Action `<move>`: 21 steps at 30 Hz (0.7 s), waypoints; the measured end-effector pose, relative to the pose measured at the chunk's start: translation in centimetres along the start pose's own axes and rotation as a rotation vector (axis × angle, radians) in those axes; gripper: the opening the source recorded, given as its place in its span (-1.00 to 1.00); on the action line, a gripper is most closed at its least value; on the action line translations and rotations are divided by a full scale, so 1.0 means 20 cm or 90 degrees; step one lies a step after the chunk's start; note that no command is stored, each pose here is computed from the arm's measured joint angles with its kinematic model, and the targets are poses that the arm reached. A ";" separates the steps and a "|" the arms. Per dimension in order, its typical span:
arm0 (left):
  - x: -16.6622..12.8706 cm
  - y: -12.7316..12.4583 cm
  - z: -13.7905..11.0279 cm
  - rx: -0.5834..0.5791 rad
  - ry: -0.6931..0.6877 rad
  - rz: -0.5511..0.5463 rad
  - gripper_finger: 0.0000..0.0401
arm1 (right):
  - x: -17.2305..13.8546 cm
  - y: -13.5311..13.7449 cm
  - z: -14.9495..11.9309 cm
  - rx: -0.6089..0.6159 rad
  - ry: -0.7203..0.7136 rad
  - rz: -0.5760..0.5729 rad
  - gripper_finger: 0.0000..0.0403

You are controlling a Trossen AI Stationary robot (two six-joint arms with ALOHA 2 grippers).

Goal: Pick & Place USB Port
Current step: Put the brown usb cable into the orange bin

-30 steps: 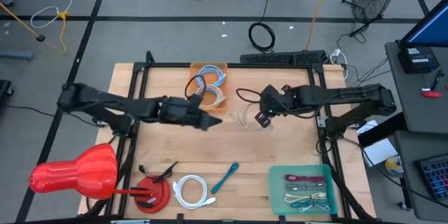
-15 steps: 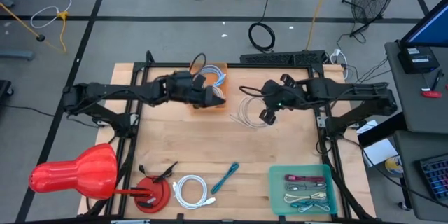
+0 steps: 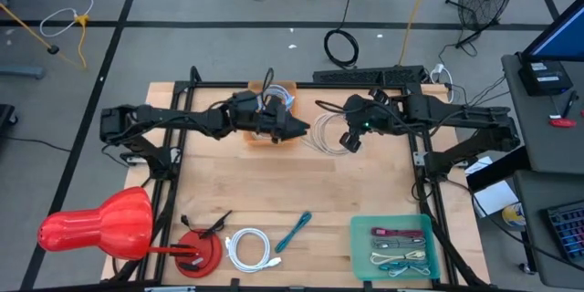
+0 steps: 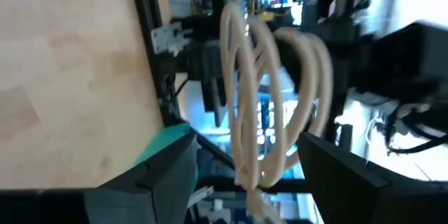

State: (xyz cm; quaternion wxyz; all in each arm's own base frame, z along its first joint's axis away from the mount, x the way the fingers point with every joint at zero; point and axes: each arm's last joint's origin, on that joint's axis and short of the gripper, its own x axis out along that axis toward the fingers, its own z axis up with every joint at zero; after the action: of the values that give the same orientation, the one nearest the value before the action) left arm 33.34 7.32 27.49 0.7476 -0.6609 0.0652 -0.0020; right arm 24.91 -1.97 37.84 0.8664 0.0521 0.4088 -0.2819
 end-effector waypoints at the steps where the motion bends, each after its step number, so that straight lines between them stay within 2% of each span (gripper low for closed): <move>1: 0.01 0.01 -0.01 -0.003 0.003 0.003 0.26 | 0.00 0.00 0.00 -0.003 -0.002 0.000 -0.97; 4: 0.03 0.03 -0.02 -0.007 -0.012 0.009 0.26 | 0.00 -0.02 0.01 0.000 -0.006 -0.001 -0.97; 11: 0.04 -0.01 -0.03 -0.004 -0.030 -0.035 0.26 | 0.01 -0.04 0.03 0.002 -0.017 -0.010 -0.97; 21: 0.07 -0.14 -0.02 0.035 -0.043 -0.061 0.26 | 0.07 -0.03 0.05 -0.013 -0.012 -0.012 -0.97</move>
State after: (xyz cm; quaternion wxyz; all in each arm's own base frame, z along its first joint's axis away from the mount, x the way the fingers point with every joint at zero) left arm 34.82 6.38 30.16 0.7664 -0.6420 0.0080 -0.0175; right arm 25.96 -3.32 37.51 0.8678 0.0367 0.4043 -0.2866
